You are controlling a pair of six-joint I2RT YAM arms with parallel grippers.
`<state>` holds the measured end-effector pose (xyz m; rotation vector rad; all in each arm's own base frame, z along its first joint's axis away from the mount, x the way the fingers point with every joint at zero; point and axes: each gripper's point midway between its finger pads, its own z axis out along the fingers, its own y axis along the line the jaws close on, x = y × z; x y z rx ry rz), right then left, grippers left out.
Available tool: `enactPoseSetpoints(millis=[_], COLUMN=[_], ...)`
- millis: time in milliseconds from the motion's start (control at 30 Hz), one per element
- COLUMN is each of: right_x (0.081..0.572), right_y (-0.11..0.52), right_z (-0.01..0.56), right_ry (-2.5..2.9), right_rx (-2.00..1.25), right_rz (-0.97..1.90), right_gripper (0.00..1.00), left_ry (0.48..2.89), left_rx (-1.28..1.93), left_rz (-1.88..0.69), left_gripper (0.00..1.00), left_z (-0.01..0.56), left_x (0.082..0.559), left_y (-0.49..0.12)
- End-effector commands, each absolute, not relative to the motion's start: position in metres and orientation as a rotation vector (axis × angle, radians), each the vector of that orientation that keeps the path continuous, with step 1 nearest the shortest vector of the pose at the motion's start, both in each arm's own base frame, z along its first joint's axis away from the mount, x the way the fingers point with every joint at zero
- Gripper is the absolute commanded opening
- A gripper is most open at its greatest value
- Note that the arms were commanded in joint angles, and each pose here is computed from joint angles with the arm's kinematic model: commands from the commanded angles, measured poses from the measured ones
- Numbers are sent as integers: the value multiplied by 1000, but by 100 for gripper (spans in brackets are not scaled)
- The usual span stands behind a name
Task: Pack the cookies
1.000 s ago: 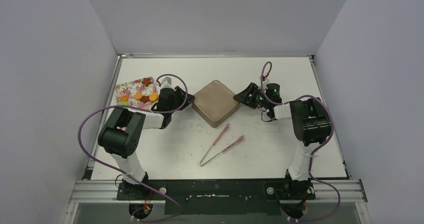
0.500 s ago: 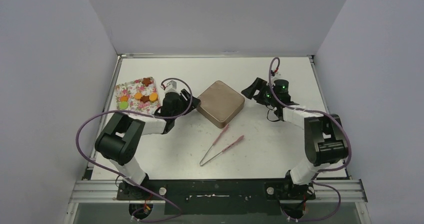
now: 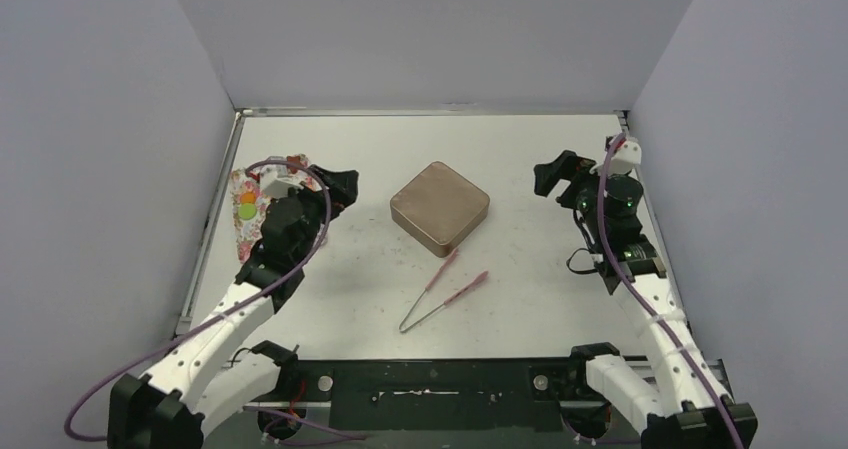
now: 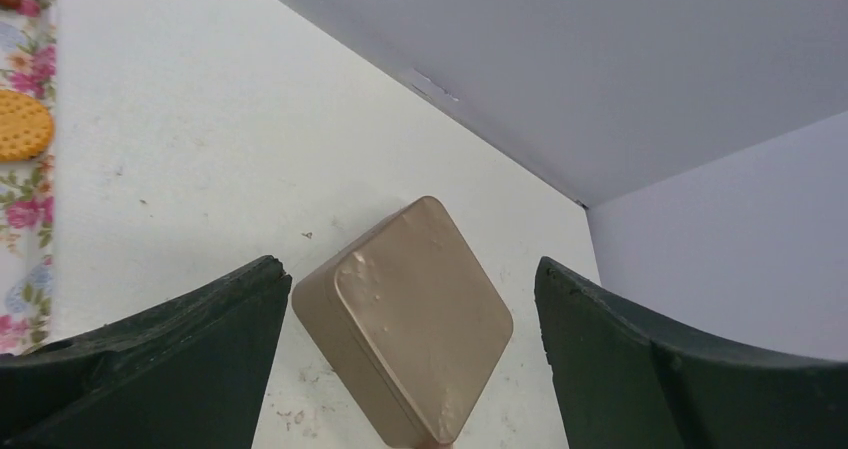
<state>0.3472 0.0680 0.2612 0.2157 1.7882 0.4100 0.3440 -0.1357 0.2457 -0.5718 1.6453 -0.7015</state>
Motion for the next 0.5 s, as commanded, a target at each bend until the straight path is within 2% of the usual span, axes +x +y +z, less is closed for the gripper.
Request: enactPoseSetpoints(millis=[0, 267, 467], right_x=[313, 259, 235], right_y=[31, -3, -20], right_z=[265, 308, 315], right_ry=[1783, 1674, 1580], right_rx=[282, 301, 353], right_rz=[220, 56, -10], right_gripper=[100, 100, 100], left_ry=[1678, 1635, 1456], left_rx=[-595, -432, -375], left_rz=[-576, -388, -209], left_gripper=[92, 97, 97], left_z=[242, 291, 331], left_x=[309, 247, 209], left_y=[-103, -55, -8])
